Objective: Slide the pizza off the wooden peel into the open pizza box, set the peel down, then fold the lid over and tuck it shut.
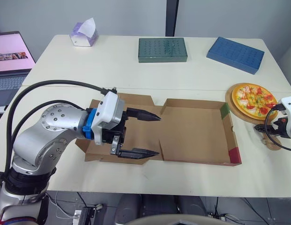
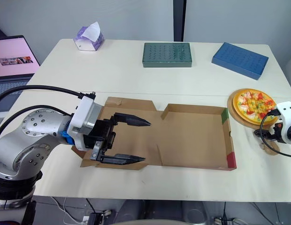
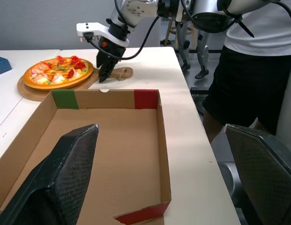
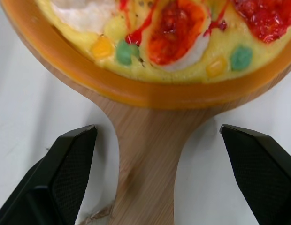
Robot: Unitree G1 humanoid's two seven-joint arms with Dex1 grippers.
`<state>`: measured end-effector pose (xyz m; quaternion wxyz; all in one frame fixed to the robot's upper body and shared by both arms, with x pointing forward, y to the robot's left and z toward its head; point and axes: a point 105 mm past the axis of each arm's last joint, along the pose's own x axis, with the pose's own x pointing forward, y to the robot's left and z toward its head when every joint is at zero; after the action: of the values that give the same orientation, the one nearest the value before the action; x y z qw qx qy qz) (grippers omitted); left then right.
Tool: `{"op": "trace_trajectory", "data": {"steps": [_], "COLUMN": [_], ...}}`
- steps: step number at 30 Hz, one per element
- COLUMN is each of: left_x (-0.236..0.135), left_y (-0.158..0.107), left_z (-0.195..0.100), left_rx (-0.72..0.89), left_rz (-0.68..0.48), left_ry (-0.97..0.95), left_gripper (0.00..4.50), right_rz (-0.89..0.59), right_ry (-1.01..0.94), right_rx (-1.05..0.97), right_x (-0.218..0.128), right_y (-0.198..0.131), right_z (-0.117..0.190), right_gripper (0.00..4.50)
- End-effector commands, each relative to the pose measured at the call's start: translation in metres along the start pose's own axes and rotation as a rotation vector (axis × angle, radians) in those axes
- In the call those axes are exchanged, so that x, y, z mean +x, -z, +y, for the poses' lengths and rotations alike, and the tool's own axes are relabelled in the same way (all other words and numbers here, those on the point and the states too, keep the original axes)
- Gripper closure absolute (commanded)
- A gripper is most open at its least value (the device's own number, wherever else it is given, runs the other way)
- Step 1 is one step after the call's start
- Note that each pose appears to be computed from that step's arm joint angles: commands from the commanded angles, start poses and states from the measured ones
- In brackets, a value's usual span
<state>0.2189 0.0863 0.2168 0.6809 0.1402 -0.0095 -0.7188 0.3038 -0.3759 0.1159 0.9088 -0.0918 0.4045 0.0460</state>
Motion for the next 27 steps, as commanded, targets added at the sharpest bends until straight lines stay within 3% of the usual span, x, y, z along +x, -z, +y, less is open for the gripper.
{"op": "trace_trajectory", "data": {"steps": [1, 5, 7, 15, 21, 27], "left_x": [0.002, 0.002, 0.002, -0.003, -0.007, -0.012], "left_y": [-0.008, -0.009, -0.011, -0.01, -0.01, -0.012], "left_z": [-0.004, -0.003, -0.002, 0.003, 0.011, 0.019], "left_rx": [0.036, 0.04, 0.039, 0.019, 0.006, 0.017], "left_rz": [-0.018, -0.024, -0.033, -0.021, -0.022, -0.015], "left_ry": [0.007, 0.003, 0.004, -0.022, -0.075, -0.109], "left_gripper": [0.02, 0.02, 0.0, 0.0, 0.0, 0.0], "right_rz": [0.0, 0.015, 0.023, -0.042, -0.172, -0.364], "right_ry": [-0.006, -0.044, -0.048, -0.04, -0.016, -0.011], "right_rx": [0.012, 0.014, 0.002, 0.1, 0.125, 0.057], "right_x": [-0.001, 0.004, 0.007, 0.01, 0.0, -0.028], "right_y": [-0.002, 0.003, 0.007, 0.013, 0.0, -0.036], "right_z": [-0.003, 0.001, 0.003, -0.002, -0.008, -0.013], "right_gripper": [0.0, 0.0, 0.38, 2.87, 2.94, 2.94]}}
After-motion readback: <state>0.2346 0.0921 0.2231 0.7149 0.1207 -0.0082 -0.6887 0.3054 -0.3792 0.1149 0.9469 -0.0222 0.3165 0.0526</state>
